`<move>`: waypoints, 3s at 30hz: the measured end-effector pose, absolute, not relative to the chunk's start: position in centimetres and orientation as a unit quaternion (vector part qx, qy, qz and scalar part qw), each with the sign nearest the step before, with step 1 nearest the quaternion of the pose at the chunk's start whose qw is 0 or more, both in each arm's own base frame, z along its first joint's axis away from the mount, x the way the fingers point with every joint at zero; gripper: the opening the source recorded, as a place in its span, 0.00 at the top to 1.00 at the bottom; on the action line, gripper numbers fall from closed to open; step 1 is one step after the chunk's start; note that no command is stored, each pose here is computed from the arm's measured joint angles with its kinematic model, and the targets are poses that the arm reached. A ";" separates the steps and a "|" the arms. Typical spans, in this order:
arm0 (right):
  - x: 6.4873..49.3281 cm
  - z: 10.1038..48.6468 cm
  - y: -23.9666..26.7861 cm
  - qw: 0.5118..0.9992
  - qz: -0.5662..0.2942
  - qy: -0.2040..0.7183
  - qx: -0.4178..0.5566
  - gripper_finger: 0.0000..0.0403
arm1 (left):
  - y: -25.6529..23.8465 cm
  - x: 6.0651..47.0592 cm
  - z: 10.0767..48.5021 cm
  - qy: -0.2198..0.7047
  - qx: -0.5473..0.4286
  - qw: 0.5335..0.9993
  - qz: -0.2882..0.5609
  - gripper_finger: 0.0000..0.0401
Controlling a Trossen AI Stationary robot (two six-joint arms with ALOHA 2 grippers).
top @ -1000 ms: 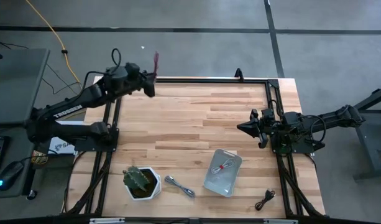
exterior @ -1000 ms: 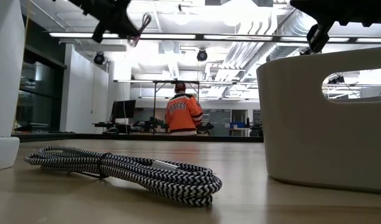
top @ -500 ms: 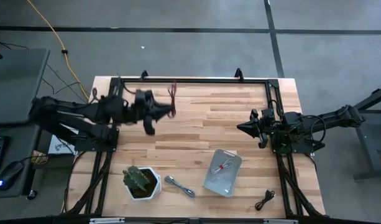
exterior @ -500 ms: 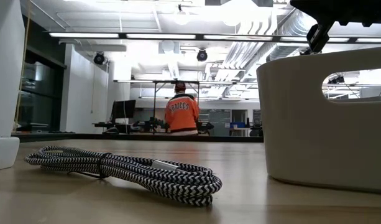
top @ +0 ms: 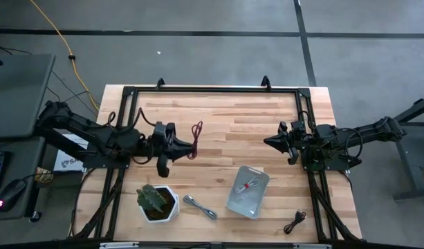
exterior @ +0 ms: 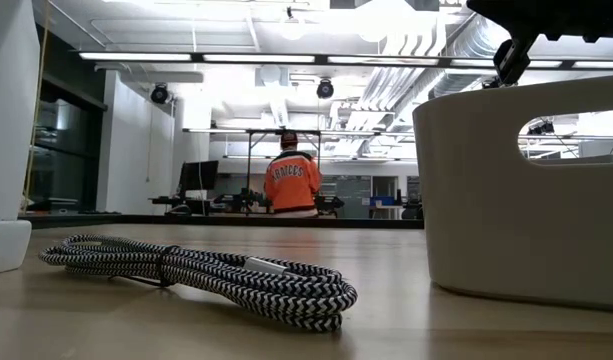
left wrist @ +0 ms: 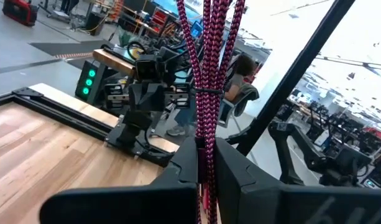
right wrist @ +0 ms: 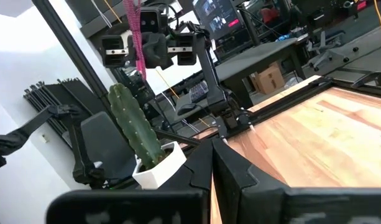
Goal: Pick and place USB-C Cables
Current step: Put the pink charger cable into the gray bin
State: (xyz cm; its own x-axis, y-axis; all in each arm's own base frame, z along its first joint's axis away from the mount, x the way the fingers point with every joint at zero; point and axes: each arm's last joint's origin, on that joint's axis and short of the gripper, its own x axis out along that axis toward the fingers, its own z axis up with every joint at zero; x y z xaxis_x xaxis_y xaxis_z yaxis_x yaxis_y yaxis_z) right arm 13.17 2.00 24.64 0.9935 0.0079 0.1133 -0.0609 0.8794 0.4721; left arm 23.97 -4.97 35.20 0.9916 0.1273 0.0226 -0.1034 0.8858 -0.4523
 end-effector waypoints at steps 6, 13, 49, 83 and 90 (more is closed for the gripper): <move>13.2 24.7 2.0 0.968 0.018 -0.054 0.245 1.00 | -5.0 23.9 35.4 -0.037 -0.224 0.972 0.057 1.00; 13.2 24.7 1.9 0.968 0.005 -0.060 0.243 1.00 | -5.0 23.9 35.4 -0.035 -0.213 0.975 0.058 1.00; 12.8 25.7 1.0 0.929 -0.117 -0.150 0.319 1.00 | -10.0 47.7 17.5 0.350 -0.187 0.918 0.012 1.00; 12.9 25.5 1.1 0.924 -0.116 -0.144 0.335 1.00 | -8.6 47.2 16.5 0.400 -0.206 0.892 0.044 0.99; 12.9 25.5 1.1 0.924 -0.116 -0.144 0.335 1.00 | -8.6 47.4 16.7 0.387 -0.209 0.897 0.040 0.94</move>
